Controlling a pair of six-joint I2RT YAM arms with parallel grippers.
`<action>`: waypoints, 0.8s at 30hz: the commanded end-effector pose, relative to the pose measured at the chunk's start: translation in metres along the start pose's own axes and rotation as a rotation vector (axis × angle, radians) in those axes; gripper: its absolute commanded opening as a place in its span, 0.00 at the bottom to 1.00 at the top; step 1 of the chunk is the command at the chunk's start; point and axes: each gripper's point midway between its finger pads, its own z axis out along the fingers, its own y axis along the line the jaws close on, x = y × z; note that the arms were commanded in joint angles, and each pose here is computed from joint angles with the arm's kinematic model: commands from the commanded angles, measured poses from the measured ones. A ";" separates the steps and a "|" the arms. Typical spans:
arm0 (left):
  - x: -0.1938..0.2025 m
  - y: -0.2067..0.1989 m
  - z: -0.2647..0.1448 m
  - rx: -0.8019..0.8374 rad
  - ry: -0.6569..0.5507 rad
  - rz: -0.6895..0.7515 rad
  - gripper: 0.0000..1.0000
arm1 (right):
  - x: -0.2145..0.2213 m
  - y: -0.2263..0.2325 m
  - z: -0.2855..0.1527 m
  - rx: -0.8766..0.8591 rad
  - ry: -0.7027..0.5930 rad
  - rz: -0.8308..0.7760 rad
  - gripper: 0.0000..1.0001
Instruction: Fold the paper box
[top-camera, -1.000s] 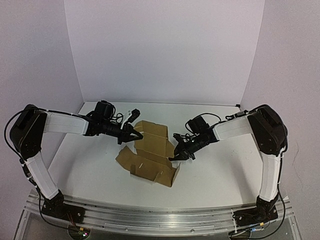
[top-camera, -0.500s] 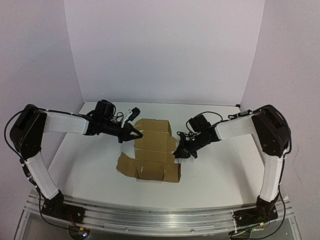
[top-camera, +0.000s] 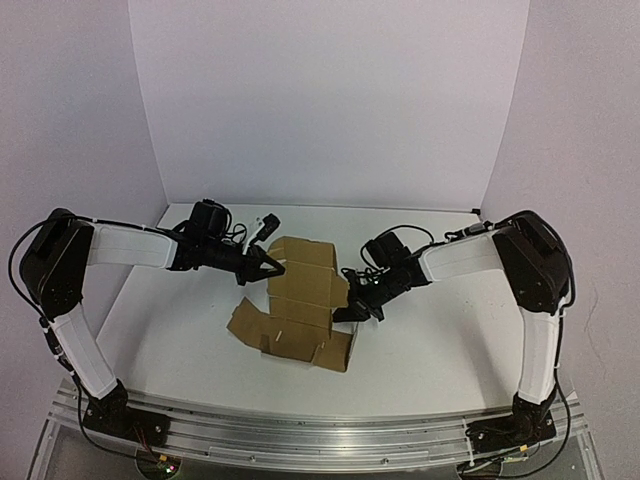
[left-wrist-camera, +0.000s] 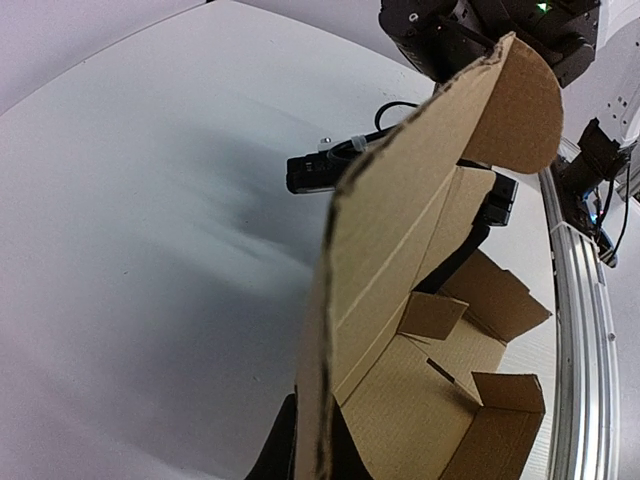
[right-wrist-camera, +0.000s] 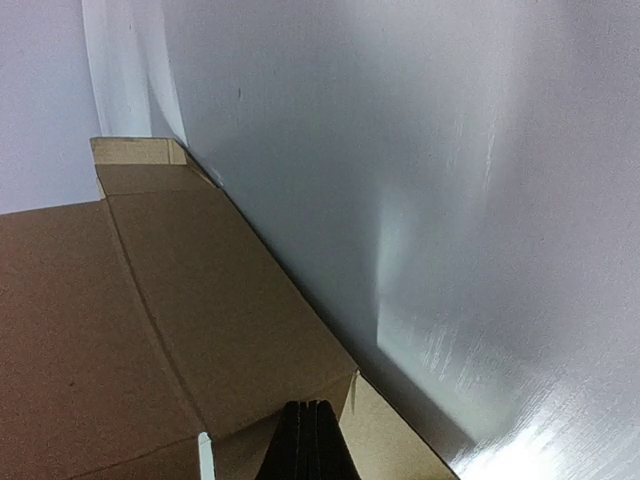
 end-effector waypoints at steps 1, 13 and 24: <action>-0.030 0.002 -0.003 -0.010 -0.059 0.016 0.00 | 0.003 0.011 0.003 -0.043 0.044 0.023 0.00; -0.030 -0.005 -0.005 0.013 -0.053 -0.050 0.00 | -0.014 0.010 0.016 -0.055 0.011 0.141 0.00; -0.034 0.007 -0.008 -0.063 -0.057 0.007 0.00 | -0.001 0.024 0.003 -0.096 0.025 0.169 0.00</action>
